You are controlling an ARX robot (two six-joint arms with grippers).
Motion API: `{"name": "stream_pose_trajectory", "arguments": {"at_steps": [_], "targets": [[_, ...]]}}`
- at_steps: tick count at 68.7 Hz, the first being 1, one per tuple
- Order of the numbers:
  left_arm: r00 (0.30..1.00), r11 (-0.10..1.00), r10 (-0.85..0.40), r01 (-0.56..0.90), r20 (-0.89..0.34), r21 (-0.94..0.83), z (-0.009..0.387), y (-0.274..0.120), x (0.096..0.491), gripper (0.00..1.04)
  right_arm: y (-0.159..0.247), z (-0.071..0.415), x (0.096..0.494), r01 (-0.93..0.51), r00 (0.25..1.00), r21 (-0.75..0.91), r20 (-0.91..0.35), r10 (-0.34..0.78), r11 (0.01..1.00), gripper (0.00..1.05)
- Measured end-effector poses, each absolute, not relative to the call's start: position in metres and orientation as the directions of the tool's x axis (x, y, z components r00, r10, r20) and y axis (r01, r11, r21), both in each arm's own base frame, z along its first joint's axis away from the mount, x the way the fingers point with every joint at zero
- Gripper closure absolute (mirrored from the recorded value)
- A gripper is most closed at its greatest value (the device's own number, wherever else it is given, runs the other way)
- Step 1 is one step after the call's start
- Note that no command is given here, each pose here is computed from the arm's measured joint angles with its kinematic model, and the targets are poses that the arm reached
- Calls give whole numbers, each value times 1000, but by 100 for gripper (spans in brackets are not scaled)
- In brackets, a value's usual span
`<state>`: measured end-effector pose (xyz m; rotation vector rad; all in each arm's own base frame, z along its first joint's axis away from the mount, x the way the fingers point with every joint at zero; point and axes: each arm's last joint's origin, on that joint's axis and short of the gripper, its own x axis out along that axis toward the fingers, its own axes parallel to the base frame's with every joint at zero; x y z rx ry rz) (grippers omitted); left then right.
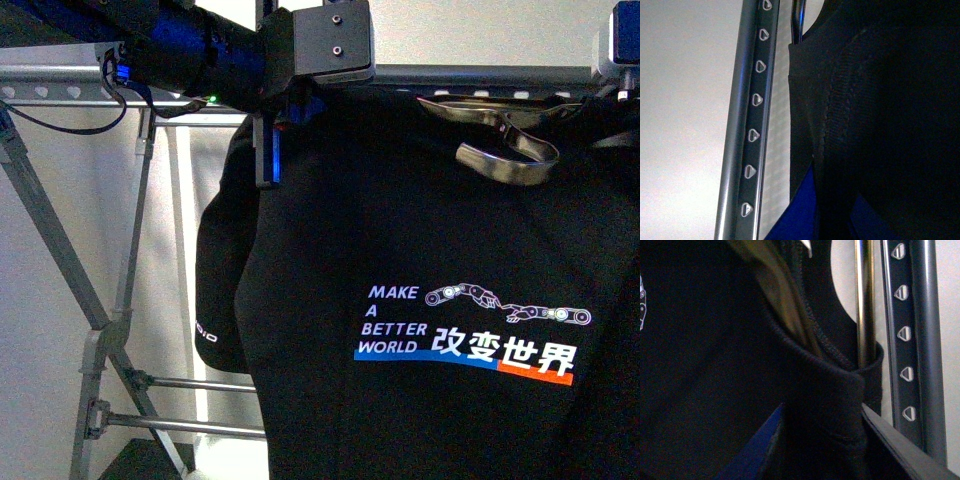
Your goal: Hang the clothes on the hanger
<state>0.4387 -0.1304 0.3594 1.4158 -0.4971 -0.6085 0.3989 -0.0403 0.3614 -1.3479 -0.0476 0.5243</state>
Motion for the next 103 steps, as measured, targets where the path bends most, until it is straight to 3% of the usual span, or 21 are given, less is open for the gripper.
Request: {"name": "stream_pose_trajectory", "arguments": {"at_steps": [16,28,33,41,47,55,60,63,70,75,79,84,93,103], "targets": [[753,50,-657,93,-38,994,359,-130,439,100,-46,358,396,-344,879,-924,-253,404,169,94],[752,54,-659,81,-25,995,363,-130,437,75,-55,346,387,-388,854,-898,-265,447,208,100],[749,56,-662,75,-19,996,366,-130,435,57,-67,338,376,-427,848,-858,-270,456,285,100],[660,277,-749,387,-55,879,368,-128,433,39,-77,331,362,-472,838,-796,-271,474,379,100],[630,510,-776,615,14,602,376,-126,431,24,-84,324,350,-532,818,-712,-290,497,458,100],[591,611,-791,766,154,201,393,-118,422,5,-89,310,335,-652,752,-513,-344,562,558,100],[627,647,-737,762,252,-1,408,-107,422,7,-88,303,327,-705,709,-384,-385,591,596,100],[683,673,-674,725,281,-146,416,-99,426,6,-87,302,323,-722,690,-321,-399,604,613,100],[859,701,-428,512,281,-496,430,-67,445,7,-82,304,312,-734,656,-167,-426,623,658,100],[939,703,-247,344,239,-623,428,-47,454,7,-80,311,307,-709,661,-81,-424,619,701,100],[993,805,-69,114,100,-582,416,-30,453,18,-79,319,304,-659,690,-23,-417,592,752,100],[999,912,17,-3,31,-411,396,-18,436,30,-79,331,305,-591,717,104,-387,580,800,100],[997,995,5,3,77,-104,361,-15,364,60,-81,377,312,-419,778,370,-324,538,829,100],[999,1000,-13,14,41,-24,297,-10,307,94,-87,415,343,-245,829,532,-318,460,810,100]]}}
